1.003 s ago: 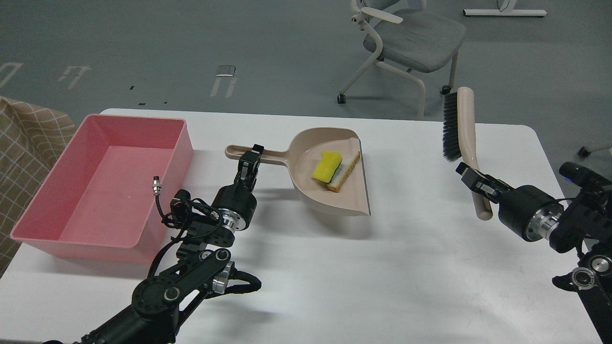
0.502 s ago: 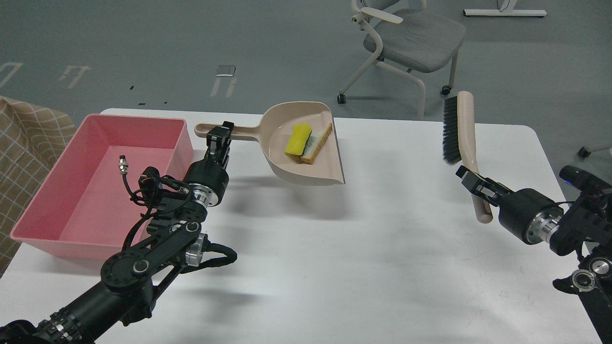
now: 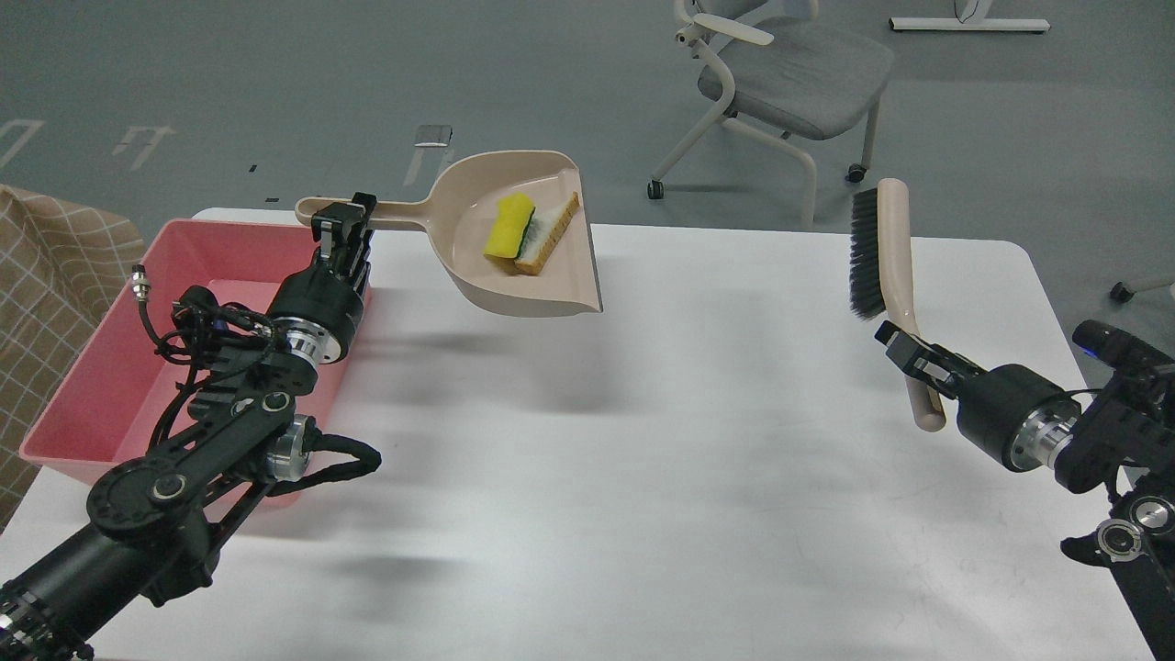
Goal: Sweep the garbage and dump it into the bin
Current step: 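Lift the dustpan with the left gripper over the pink bin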
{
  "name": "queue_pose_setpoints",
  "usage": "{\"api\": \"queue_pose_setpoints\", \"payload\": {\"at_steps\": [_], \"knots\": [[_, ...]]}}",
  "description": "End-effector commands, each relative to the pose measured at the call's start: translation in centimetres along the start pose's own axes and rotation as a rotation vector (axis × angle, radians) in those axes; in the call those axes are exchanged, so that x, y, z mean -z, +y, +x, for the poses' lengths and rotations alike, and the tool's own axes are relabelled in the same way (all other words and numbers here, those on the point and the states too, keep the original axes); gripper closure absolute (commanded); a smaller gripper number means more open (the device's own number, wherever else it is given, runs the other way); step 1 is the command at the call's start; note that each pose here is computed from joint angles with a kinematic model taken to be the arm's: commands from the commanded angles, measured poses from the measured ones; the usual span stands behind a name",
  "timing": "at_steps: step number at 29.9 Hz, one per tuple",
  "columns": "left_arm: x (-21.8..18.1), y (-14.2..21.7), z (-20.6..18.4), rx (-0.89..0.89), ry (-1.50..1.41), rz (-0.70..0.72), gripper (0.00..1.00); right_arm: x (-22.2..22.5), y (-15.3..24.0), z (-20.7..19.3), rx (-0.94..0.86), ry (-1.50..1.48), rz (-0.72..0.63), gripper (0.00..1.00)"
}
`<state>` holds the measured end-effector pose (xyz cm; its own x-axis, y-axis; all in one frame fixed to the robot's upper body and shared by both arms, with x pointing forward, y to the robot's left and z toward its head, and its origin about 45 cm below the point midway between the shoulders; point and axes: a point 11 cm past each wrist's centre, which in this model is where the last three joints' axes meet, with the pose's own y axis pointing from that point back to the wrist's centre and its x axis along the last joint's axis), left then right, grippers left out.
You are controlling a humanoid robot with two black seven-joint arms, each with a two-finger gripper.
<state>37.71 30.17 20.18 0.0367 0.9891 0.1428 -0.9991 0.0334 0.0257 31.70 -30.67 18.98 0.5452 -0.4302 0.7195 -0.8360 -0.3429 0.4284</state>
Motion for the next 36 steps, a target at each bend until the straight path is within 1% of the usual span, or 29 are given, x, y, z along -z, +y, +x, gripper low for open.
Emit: {"api": "queue_pose_setpoints", "payload": {"at_steps": [1,8,12,15,17,20,25,32,34,36], "knots": [[-0.5,0.4,0.7,0.008,0.000,-0.012,1.00,0.0,0.0,0.0,0.000,-0.001,-0.001,0.90],[-0.6,2.1,3.2,0.037,-0.024,-0.011,1.00,0.0,0.0,0.0,0.000,0.001,0.005,0.90],[-1.1,2.8,6.1,0.036,-0.055,-0.012,1.00,0.0,0.0,0.0,0.001,0.000,0.005,0.90],[-1.7,3.0,7.2,0.038,-0.054,-0.023,1.00,0.0,0.0,0.1,0.001,0.001,0.009,0.90],[-2.2,3.4,8.9,0.032,-0.050,-0.033,1.00,-0.1,0.1,0.1,0.002,0.006,0.006,0.90],[-2.5,3.8,10.3,0.034,-0.036,-0.038,1.00,-0.1,0.1,0.1,0.002,0.008,0.007,0.90],[-1.5,4.3,11.4,0.048,-0.017,-0.016,1.00,-0.3,0.0,-0.1,0.010,0.005,0.001,0.90],[-0.2,4.8,15.4,0.029,0.024,0.020,1.00,-0.6,0.1,0.2,0.010,0.015,-0.007,0.90],[0.2,5.4,17.2,0.018,0.012,0.017,1.00,-0.6,0.0,0.1,0.012,0.015,-0.010,0.90],[0.4,5.5,18.0,0.014,0.008,0.022,1.00,-0.7,0.1,0.2,0.011,0.014,-0.010,0.90]]}}
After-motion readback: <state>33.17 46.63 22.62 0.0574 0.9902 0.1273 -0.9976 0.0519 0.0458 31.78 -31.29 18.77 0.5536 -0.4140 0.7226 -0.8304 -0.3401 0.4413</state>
